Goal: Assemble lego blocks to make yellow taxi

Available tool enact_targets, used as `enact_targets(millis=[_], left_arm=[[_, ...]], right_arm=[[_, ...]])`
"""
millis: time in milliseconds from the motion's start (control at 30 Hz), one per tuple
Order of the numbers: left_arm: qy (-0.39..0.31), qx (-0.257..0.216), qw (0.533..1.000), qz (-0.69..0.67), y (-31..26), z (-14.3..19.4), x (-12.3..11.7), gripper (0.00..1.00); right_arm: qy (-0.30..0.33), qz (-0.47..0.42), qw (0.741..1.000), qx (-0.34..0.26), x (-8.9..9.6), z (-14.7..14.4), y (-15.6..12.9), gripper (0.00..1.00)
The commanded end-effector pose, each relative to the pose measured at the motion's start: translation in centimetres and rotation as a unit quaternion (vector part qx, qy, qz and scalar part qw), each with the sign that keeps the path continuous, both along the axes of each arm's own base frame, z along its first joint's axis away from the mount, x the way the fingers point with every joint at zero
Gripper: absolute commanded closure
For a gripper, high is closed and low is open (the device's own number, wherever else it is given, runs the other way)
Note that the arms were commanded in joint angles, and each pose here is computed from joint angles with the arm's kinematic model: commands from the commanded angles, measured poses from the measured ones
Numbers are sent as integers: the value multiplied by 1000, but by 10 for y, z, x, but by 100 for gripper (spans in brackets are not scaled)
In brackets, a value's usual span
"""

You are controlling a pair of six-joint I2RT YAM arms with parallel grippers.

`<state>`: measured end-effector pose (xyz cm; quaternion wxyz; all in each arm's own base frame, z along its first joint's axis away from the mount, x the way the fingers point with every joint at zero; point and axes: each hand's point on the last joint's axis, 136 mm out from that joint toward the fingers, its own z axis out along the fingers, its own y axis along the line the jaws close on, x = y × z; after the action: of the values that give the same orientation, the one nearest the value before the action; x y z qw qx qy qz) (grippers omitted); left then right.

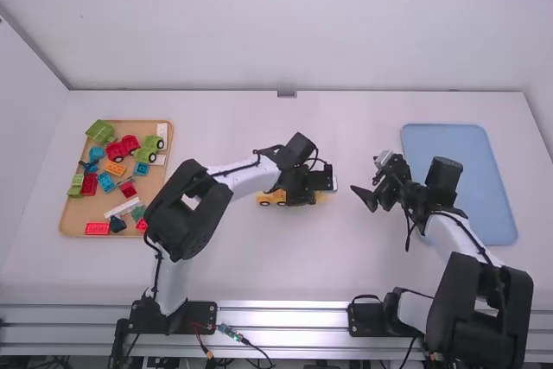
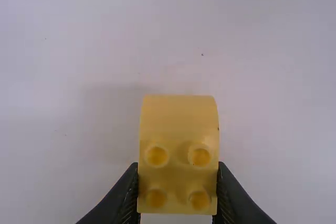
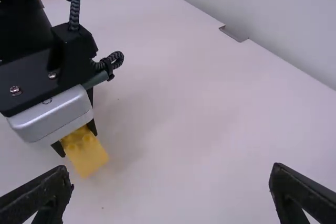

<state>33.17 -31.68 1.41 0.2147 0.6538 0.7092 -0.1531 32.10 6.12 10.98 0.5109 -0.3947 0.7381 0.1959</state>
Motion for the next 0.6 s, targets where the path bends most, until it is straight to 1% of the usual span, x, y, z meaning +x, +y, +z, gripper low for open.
enact_targets(millis=[0, 33, 100, 167, 233, 333, 400, 433, 467, 500, 533, 567], left_arm=[[4, 1, 1000, 6, -1, -6, 5, 88], [5, 2, 1000, 6, -1, -7, 5, 88], [8, 4, 1000, 5, 0, -10, 4, 82], [9, 5, 1000, 6, 0, -11, 4, 81], [9, 5, 1000, 6, 0, -11, 4, 74], [9, 5, 1000, 6, 0, -11, 5, 69], [9, 5, 1000, 5, 0, -11, 5, 60], [9, 5, 1000, 6, 0, -11, 5, 59], [8, 5, 1000, 5, 0, -11, 5, 51], [8, 5, 1000, 6, 0, -11, 5, 46], [8, 5, 1000, 6, 0, -11, 5, 36], [8, 4, 1000, 6, 0, -11, 5, 34]], right_arm=[[1, 5, 1000, 7, -4, 1, 2, 1], [1, 5, 1000, 7, -4, 1, 2, 1], [1, 5, 1000, 7, -4, 1, 2, 1], [1, 5, 1000, 7, -4, 1, 2, 1], [1, 5, 1000, 7, -4, 1, 2, 1], [0, 6, 1000, 8, -4, 1, 3, 1], [1, 5, 1000, 7, -4, 1, 2, 1], [1, 5, 1000, 7, -4, 1, 2, 1], [1, 6, 1000, 8, -5, 1, 3, 1], [1, 6, 1000, 8, -5, 1, 3, 1], [0, 6, 1000, 8, -4, 2, 3, 1], [0, 6, 1000, 8, -4, 1, 3, 1]])
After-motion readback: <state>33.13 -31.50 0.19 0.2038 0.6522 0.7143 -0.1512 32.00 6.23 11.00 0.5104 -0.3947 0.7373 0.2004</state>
